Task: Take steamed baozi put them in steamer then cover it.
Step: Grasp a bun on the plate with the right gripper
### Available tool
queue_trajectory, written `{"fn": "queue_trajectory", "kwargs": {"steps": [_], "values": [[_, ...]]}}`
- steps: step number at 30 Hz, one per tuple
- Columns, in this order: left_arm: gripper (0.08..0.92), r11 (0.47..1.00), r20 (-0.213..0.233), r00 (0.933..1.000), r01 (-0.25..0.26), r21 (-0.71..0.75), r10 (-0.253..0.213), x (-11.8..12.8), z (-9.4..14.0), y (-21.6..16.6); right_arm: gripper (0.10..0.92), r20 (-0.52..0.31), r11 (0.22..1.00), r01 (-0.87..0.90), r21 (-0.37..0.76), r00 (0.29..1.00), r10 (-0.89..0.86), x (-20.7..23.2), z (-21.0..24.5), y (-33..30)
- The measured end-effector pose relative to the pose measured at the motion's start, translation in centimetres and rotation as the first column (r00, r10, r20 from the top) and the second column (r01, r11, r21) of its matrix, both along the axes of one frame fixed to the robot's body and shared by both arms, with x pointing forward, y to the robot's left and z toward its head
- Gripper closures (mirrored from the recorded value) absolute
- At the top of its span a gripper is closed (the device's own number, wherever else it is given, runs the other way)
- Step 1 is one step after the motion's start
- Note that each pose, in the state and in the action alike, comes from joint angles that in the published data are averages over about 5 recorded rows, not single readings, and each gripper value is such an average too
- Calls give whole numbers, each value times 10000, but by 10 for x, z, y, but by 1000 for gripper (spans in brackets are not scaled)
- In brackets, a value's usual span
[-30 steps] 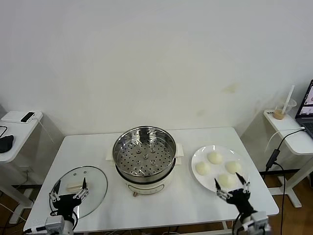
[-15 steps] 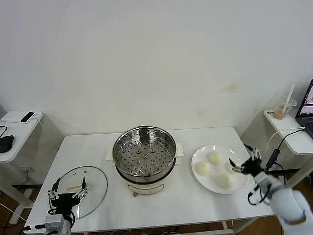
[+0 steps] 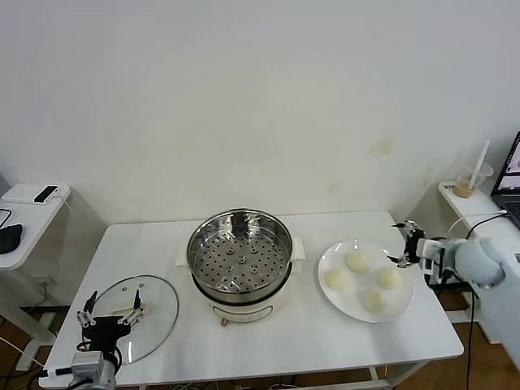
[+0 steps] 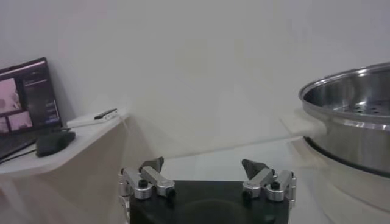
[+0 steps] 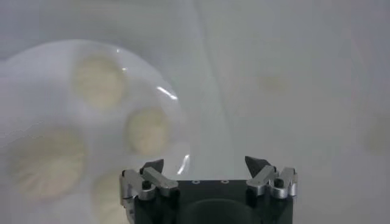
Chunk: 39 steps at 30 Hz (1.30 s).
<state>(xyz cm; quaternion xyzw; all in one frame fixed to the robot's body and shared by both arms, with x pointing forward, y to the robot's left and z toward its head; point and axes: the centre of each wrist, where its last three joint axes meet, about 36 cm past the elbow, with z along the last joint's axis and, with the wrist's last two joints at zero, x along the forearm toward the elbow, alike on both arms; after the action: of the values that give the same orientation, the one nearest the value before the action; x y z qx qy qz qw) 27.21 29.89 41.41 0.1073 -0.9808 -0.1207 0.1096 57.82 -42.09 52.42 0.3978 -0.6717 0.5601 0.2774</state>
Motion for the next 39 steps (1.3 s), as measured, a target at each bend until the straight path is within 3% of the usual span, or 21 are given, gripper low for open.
{"fn": "queue_trajectory", "kwargs": {"steps": [7, 13, 39], "values": [[177, 10000, 32, 10000, -32, 44, 32, 3, 2, 2, 200, -1575, 9940, -823, -726, 9850, 700, 44, -2, 26], [177, 9999, 73, 9999, -81, 124, 80, 5, 6, 6, 200, -2297, 9869, -1081, -1196, 9701, 784, 67, -13, 43], [177, 9980, 191, 9985, -525, 366, 518, 2, 13, 24, 200, -3025, 9690, -1213, -2152, 9517, 519, 109, -67, 81]]}}
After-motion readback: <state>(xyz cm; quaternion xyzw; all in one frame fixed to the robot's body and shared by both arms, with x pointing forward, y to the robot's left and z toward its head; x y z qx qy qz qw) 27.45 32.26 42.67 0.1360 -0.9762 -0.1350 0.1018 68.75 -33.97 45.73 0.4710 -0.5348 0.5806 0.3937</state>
